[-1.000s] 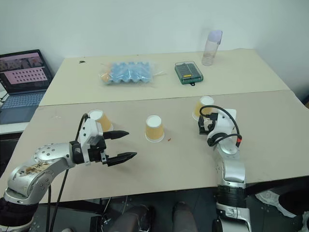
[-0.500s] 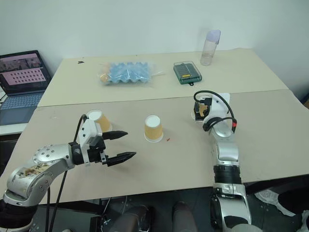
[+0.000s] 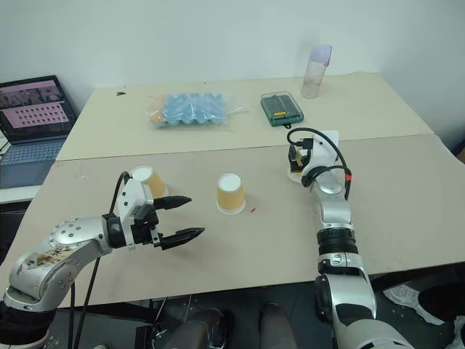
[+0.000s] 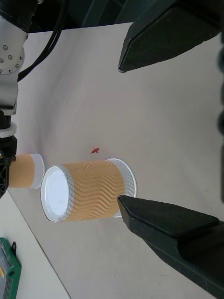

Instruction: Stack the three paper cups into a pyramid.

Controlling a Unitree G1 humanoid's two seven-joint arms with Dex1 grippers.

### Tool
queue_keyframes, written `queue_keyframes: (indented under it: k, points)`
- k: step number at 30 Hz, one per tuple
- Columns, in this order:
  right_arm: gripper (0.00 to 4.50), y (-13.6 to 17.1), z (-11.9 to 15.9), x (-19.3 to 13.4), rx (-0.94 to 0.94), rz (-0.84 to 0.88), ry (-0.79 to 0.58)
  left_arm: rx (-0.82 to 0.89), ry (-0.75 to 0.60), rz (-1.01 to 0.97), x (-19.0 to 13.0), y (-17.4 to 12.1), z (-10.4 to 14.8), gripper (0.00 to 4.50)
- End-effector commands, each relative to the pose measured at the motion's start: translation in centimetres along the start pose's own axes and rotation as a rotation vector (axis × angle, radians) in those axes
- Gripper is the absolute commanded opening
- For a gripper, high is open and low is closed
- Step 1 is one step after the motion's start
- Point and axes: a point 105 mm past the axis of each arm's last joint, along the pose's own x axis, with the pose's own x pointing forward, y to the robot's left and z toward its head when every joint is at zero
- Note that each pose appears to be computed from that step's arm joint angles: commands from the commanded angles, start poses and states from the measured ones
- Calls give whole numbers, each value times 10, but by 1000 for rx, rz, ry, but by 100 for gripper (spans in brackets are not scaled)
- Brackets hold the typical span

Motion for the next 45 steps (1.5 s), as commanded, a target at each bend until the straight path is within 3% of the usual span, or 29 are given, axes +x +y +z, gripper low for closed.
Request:
queue_keyframes:
  k: [1,6,9,13,19,28,34,45]
  points:
    - [270,3,25,3,4,15,-87,36,-30,3,-2,-2,11,450]
    - [257,4,27,1,13,21,-90,36,-30,1,-1,-2,11,450]
    - [257,7,43,-4,41,64,-139,35,-29,-2,-1,-3,10,450]
    - [257,31,82,-27,59,319,-233,32,-32,-2,0,-4,11,450]
    - [257,66,106,-80,53,772,-221,26,-34,-6,2,-6,10,450]
    - [257,83,79,-108,5,1060,-86,23,-37,-13,2,-8,11,450]
    - [257,91,53,-100,-24,1104,-31,24,-38,-6,0,-8,12,450]
    - [257,93,36,-86,-59,1101,-21,25,-25,11,-5,-10,13,450]
